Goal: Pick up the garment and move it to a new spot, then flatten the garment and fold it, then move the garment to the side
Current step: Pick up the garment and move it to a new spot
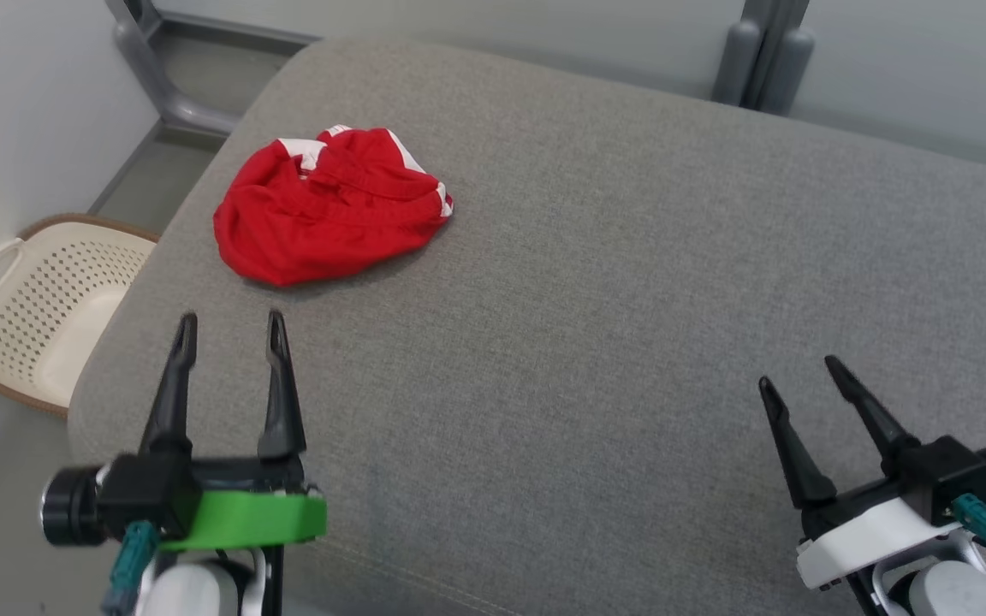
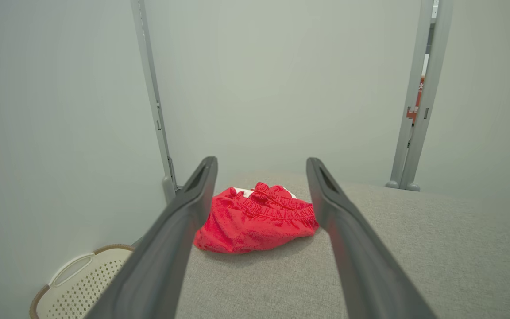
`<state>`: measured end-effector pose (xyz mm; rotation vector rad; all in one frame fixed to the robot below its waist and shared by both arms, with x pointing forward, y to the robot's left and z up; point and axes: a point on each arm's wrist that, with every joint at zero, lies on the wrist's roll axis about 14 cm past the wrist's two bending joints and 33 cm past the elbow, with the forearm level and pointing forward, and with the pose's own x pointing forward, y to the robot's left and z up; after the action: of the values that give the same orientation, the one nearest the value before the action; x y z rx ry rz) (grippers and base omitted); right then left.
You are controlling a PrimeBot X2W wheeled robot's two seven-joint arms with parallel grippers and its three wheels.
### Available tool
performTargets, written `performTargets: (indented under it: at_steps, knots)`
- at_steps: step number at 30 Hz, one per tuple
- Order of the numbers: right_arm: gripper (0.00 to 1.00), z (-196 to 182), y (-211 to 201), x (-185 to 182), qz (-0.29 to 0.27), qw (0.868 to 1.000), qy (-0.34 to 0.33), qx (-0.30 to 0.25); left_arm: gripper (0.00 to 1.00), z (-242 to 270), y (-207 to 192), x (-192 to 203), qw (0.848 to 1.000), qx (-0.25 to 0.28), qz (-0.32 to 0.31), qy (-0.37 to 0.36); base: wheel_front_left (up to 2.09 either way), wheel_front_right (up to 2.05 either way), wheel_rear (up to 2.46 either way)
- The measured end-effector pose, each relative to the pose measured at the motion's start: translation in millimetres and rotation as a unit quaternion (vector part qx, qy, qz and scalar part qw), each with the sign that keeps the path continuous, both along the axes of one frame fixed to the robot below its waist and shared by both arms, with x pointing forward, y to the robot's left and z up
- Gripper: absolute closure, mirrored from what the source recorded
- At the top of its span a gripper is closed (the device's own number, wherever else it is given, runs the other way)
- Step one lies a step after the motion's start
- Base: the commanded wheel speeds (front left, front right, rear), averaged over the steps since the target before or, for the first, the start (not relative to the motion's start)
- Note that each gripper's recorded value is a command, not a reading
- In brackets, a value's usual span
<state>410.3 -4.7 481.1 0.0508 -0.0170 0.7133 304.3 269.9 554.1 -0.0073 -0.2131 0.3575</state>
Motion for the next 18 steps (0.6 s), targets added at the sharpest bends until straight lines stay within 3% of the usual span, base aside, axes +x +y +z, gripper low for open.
performTargets:
  at_steps: [10,15,18]
  knots:
    - [0.00,-37,-21,49,0.003,1.000,0.002,-0.030,0.00,-4,50,121,0.995,0.076,-0.038,0.055,0.00,0.00,0.00]
    - [0.00,-60,-35,65,-0.006,0.999,0.013,-0.041,0.00,-35,77,180,0.988,0.025,-0.037,0.145,0.00,0.00,0.00]
    - [0.00,-75,-44,71,-0.013,0.999,0.022,-0.046,0.00,-69,89,206,0.974,-0.025,-0.031,0.221,0.00,0.00,0.00]
